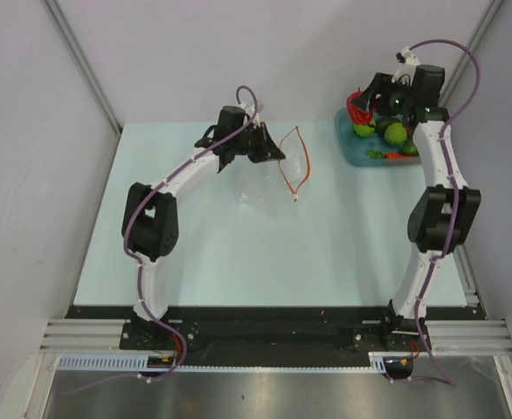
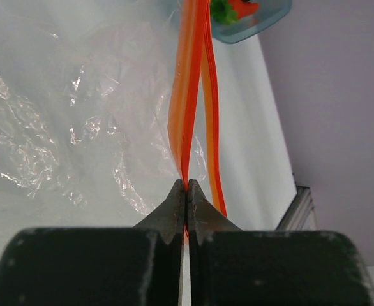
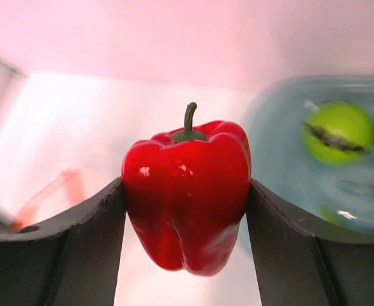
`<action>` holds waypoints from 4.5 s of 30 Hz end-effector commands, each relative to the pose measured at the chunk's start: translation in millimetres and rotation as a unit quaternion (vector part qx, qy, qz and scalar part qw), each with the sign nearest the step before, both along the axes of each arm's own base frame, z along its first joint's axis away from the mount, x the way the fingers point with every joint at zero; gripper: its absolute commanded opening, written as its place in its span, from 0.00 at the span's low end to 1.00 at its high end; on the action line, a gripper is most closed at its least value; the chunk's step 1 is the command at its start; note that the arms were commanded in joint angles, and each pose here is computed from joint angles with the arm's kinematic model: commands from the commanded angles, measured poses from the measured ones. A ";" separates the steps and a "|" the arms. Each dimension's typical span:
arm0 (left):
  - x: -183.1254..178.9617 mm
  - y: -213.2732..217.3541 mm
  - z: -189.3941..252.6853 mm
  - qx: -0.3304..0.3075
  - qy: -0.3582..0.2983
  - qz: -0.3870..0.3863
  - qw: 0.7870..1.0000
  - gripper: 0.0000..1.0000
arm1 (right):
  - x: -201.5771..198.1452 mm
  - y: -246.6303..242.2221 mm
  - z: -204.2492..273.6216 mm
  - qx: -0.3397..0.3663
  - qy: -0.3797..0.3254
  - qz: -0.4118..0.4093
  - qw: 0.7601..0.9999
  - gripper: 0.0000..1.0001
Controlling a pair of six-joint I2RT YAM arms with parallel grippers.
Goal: Place the food in the zip-top bag and seal the zipper
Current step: Place the fake vegetable in the zipper food storage bag, then adjust the zipper food storage bag at the center of the board, then pick up the fake fruit from the bin.
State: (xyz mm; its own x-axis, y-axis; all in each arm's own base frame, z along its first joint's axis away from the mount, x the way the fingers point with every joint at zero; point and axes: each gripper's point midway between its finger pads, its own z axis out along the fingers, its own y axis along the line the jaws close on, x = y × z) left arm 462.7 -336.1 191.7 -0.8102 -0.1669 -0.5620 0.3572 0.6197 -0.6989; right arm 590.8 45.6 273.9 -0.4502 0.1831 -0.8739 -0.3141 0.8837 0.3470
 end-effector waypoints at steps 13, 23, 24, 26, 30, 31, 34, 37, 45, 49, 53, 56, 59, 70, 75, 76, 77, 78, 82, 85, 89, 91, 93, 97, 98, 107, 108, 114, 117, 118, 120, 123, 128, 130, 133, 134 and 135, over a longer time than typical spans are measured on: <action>-29.3 -9.5 83.3 -0.248 0.061 -0.062 0.965 0.00 | -138.2 178.2 35.0 0.083 0.010 0.219 0.972 0.16; -36.0 4.7 86.9 -0.299 0.078 -0.063 0.949 0.00 | -147.9 189.0 -33.7 -0.009 0.057 0.211 0.976 0.34; -36.5 4.5 82.8 -0.302 0.088 -0.062 0.947 0.00 | -152.2 192.9 -38.5 -0.011 0.063 0.216 0.974 0.34; -37.1 4.6 84.7 -0.308 0.086 -0.063 0.945 0.00 | -154.5 197.0 -37.2 -0.004 0.064 0.217 0.974 0.47; -38.5 6.1 84.7 -0.313 0.089 -0.061 0.944 0.00 | -159.0 202.1 -19.7 0.003 0.060 0.221 0.974 0.85; -39.0 6.3 84.2 -0.312 0.090 -0.060 0.944 0.00 | -160.7 201.0 -14.5 0.005 0.060 0.221 0.973 0.88; -40.1 7.7 84.1 -0.314 0.090 -0.059 0.943 0.00 | -169.1 197.8 5.3 0.024 0.055 0.223 0.973 0.98; -39.7 8.5 85.1 -0.317 0.089 -0.057 0.942 0.01 | -173.5 185.6 22.9 0.053 0.057 0.215 0.974 0.98; -41.4 9.9 86.9 -0.325 0.092 -0.057 0.939 0.00 | -159.4 129.3 4.5 0.111 0.101 0.135 0.980 0.91; -40.9 11.4 88.1 -0.331 0.090 -0.057 0.938 0.00 | -159.6 123.8 -31.1 0.123 0.150 0.127 0.973 0.86; -41.1 13.0 90.0 -0.333 0.089 -0.057 0.937 0.00 | -163.3 134.0 -62.1 0.148 0.203 0.143 0.957 0.72; -41.6 13.9 91.0 -0.332 0.087 -0.057 0.937 0.00 | -164.8 143.9 -69.7 0.170 0.226 0.155 0.947 0.66; -42.2 14.7 90.2 -0.327 0.085 -0.057 0.939 0.00 | -166.3 152.9 -64.6 0.171 0.216 0.169 0.946 0.51; -9.8 75.3 62.3 0.022 -0.015 0.044 0.999 0.00 | -142.4 112.8 13.4 0.121 0.088 0.138 0.979 0.00; -4.6 80.3 65.2 0.105 -0.044 0.059 0.992 0.00 | -138.8 128.4 -11.1 0.102 0.114 0.164 0.975 0.00; -5.6 77.7 62.4 0.103 -0.038 0.057 0.992 0.00 | -136.4 129.9 -14.5 0.092 0.111 0.166 0.975 0.00; -6.9 74.5 59.9 0.100 -0.034 0.052 0.993 0.00 | -135.0 131.6 -16.1 0.091 0.113 0.166 0.975 0.01; -7.3 73.5 56.5 0.100 -0.031 0.050 0.993 0.00 | -131.6 132.7 -21.0 0.091 0.116 0.167 0.975 0.04; -5.1 68.8 49.6 0.096 -0.021 0.048 0.994 0.01 | -111.8 120.5 -12.1 0.083 0.090 0.143 0.982 0.48; -1.9 66.2 48.2 0.090 -0.015 0.050 0.995 0.00 | -89.5 99.9 2.3 0.068 0.047 0.108 0.991 0.81; 0.5 62.5 47.1 0.081 -0.009 0.051 0.995 0.03 | -45.8 64.0 12.6 0.017 -0.023 0.038 0.999 0.94; 0.5 60.6 47.2 0.077 -0.006 0.047 0.996 0.03 | -30.8 52.8 -4.6 -0.002 -0.032 0.048 0.998 0.91; 2.4 59.0 44.5 0.076 -0.004 0.046 0.996 0.03 | -11.8 33.1 -1.1 0.008 -0.070 0.040 0.997 0.97; 1.1 52.7 44.8 0.071 -0.002 0.038 0.997 0.03 | 29.8 -0.6 -10.0 -0.035 -0.115 0.007 0.993 0.99; 1.4 52.6 43.7 0.071 -0.001 0.038 0.997 0.03 | 38.0 -4.3 -25.5 -0.053 -0.111 0.007 0.992 0.99; 5.6 48.7 41.7 0.068 0.000 0.034 0.997 0.03 | 95.3 -40.0 -96.6 -0.200 -0.109 -0.011 0.974 1.00; 6.5 48.5 40.9 0.068 0.000 0.035 0.997 0.03 | 98.4 -42.1 -104.1 -0.208 -0.106 -0.011 0.972 1.00; 5.4 47.0 35.2 0.068 0.008 0.030 0.997 0.03 | 118.1 -56.9 -140.9 -0.263 -0.103 -0.030 0.959 1.00; 5.1 44.4 31.4 0.064 0.013 0.023 0.998 0.03 | 125.8 -62.9 -152.1 -0.286 -0.112 -0.037 0.951 1.00; 5.5 44.6 31.4 0.063 0.014 0.023 0.998 0.03 | 127.1 -60.9 -163.0 -0.291 -0.108 -0.033 0.950 1.00; 4.9 42.9 30.0 0.061 0.016 0.020 0.998 0.03 | 127.4 -61.0 -171.7 -0.303 -0.105 -0.028 0.947 1.00; 4.2 41.2 30.9 0.061 0.014 0.018 0.998 0.03 | 136.4 -62.2 -172.6 -0.315 -0.126 -0.038 0.940 1.00; 4.0 41.2 29.7 0.063 0.014 0.018 0.998 0.03 | 144.6 -63.8 -173.2 -0.320 -0.136 -0.054 0.936 0.96; 4.8 41.9 29.3 0.065 0.013 0.020 0.998 0.03 | 144.3 -64.8 -164.4 -0.314 -0.141 -0.061 0.937 0.91; 4.2 42.2 31.0 0.065 0.011 0.020 0.998 0.03 | 137.2 -66.2 -140.6 -0.298 -0.157 -0.069 0.939 0.67; 4.2 42.5 31.7 0.066 0.010 0.020 0.998 0.02 | 134.5 -66.2 -129.2 -0.294 -0.166 -0.069 0.939 0.49; 4.0 42.0 31.2 0.066 0.009 0.019 0.998 0.02 | 130.8 -66.0 -102.0 -0.291 -0.183 -0.073 0.936 0.41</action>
